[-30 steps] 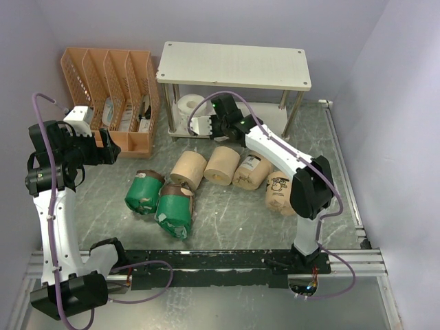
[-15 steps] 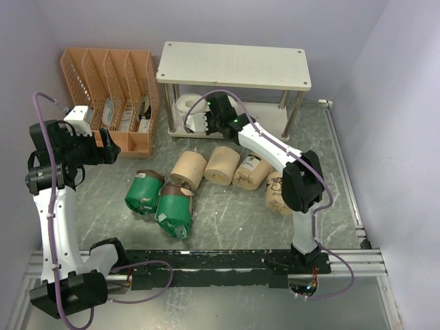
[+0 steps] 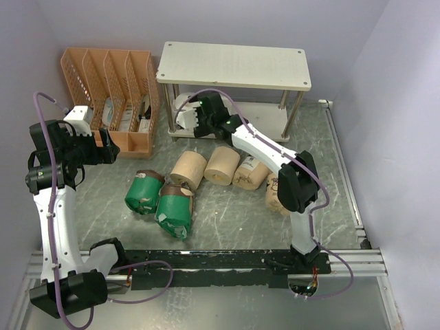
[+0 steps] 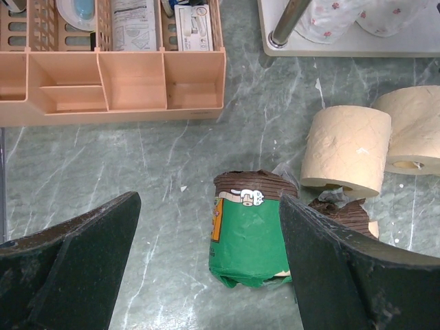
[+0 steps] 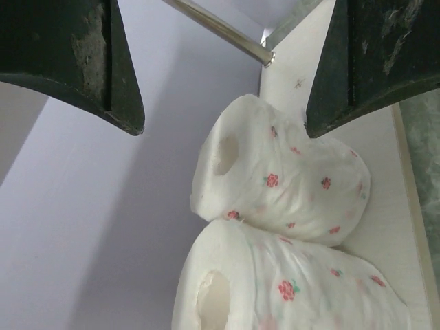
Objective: Place and organize the paper towels onto the shelf
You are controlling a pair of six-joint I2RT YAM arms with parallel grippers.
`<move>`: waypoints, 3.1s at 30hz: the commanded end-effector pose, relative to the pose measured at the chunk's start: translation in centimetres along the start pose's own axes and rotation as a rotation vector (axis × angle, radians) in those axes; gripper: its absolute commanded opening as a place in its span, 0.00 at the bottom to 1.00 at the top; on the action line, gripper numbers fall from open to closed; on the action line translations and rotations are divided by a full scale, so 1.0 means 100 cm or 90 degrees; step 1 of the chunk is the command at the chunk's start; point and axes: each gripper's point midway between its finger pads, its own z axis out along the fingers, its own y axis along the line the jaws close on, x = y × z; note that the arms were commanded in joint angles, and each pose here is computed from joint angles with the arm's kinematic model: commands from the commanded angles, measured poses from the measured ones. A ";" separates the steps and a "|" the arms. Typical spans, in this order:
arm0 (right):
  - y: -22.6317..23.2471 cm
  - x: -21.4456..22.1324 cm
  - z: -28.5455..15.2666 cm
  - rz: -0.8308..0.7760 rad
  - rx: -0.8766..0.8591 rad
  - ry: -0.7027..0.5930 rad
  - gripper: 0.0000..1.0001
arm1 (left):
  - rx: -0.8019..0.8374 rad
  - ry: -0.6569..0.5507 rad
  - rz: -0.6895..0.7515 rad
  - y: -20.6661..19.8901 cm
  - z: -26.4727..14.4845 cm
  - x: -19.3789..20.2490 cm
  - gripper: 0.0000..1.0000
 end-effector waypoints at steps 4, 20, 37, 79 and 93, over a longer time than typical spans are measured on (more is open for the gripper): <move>-0.028 -0.057 -0.080 0.106 0.154 -0.063 1.00 | -0.026 -0.003 0.007 0.009 -0.002 -0.003 0.93; 0.122 -0.113 -0.151 0.660 -0.067 0.098 1.00 | -0.043 0.005 0.008 0.014 -0.002 -0.004 0.93; 0.207 -0.053 -0.155 0.680 -0.026 0.227 1.00 | -0.047 0.002 0.009 0.014 -0.003 0.006 0.94; 0.144 -0.056 -0.126 1.037 -0.066 -0.006 0.00 | -0.040 0.004 0.007 0.015 0.003 0.007 0.94; 0.104 -0.056 -0.182 1.446 -0.026 -0.210 0.00 | -0.042 0.003 0.009 0.015 0.002 0.006 0.94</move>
